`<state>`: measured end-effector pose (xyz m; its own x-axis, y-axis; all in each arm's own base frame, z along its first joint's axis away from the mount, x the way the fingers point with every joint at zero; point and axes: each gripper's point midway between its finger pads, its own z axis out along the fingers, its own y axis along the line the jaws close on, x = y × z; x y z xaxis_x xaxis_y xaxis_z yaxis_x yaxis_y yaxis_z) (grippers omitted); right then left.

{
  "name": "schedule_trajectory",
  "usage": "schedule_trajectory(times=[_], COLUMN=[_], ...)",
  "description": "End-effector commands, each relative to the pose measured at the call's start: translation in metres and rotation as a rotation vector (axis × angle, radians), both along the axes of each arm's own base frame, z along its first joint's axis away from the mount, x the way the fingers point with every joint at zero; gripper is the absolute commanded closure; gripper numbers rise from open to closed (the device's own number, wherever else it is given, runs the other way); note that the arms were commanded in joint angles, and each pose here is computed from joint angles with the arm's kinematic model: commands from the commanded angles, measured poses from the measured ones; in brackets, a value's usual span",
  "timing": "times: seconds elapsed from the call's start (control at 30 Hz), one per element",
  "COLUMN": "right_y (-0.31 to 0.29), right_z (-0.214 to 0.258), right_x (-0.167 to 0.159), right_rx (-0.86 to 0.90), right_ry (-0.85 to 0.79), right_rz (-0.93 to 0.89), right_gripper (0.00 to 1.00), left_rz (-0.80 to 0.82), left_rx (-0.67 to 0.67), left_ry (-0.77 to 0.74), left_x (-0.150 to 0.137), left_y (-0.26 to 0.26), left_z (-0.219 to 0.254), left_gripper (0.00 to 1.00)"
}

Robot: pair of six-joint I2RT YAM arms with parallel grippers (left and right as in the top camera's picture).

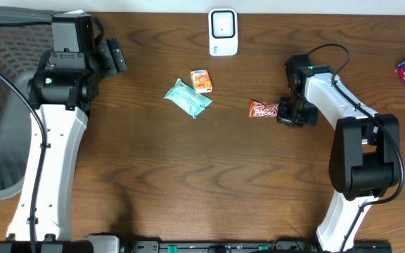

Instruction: Scan the item barcode

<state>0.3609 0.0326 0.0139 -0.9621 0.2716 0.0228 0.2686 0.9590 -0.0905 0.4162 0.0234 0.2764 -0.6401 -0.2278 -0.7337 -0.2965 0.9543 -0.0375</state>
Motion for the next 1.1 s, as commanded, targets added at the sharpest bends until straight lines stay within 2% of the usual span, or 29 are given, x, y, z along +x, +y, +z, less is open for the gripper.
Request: schedule_trajectory(times=[0.0,0.03,0.07,0.13,0.2,0.27,0.3,0.43,0.53,0.73,0.77,0.9,1.0,1.07], right_y=[0.008,0.008,0.008,0.006,-0.002,-0.016,-0.022,-0.040,-0.038,-0.021,-0.018,-0.011,-0.010,-0.010], right_z=[0.043,0.049,0.057,0.066,0.070,0.073,0.073,0.073,0.069,0.048,0.042,0.018,0.005,-0.001], right_x=[0.029,0.033,0.041,0.050,0.059,0.067,0.069,0.079,0.091,0.101,0.100,0.090,0.078,0.071], right_rx=[0.042,0.041,0.038,0.022,-0.022,-0.077,-0.091,-0.046,0.057,0.255,0.275,0.296,0.299,0.302], right_ry=[-0.111,-0.127,-0.158,-0.194,-0.231,-0.261,-0.270,-0.299,-0.341,-0.407,-0.412,-0.403,-0.372,-0.349], right_rz=[0.043,0.051,0.060,0.062,0.057,0.040,0.028,0.014,0.090,0.120,0.123,0.133,0.127,0.123], right_gripper=[0.92,0.80,0.62,0.45,0.24,0.11,0.01,0.01,0.01,0.13,0.17,0.45,0.59,0.72], left_rz=[0.023,0.023,0.023,0.023,0.023,0.023,0.023,0.023,0.023,0.023,0.023,0.023,0.023,0.023], left_rx=[0.000,0.000,0.000,0.000,0.000,0.000,0.000,0.000,0.000,0.000,0.000,0.000,0.000,0.000], left_ry=[0.006,0.006,0.006,0.006,0.006,0.006,0.006,0.006,0.006,0.006,0.006,0.006,0.006,0.006], left_x=[0.001,0.001,0.001,0.001,0.001,0.001,0.001,0.001,0.001,0.001,0.001,0.001,0.001,0.001], left_y=[0.004,0.004,0.004,0.004,0.004,0.004,0.004,0.004,0.004,0.004,0.004,0.004,0.004,0.004], left_z=[-0.003,-0.003,-0.003,-0.003,-0.003,-0.003,-0.003,-0.003,-0.003,-0.003,-0.003,-0.003,-0.003,-0.003], left_gripper=[0.02,0.02,0.02,0.02,0.02,0.02,0.02,0.02,0.02,0.02,0.02,0.02,0.02,0.02])
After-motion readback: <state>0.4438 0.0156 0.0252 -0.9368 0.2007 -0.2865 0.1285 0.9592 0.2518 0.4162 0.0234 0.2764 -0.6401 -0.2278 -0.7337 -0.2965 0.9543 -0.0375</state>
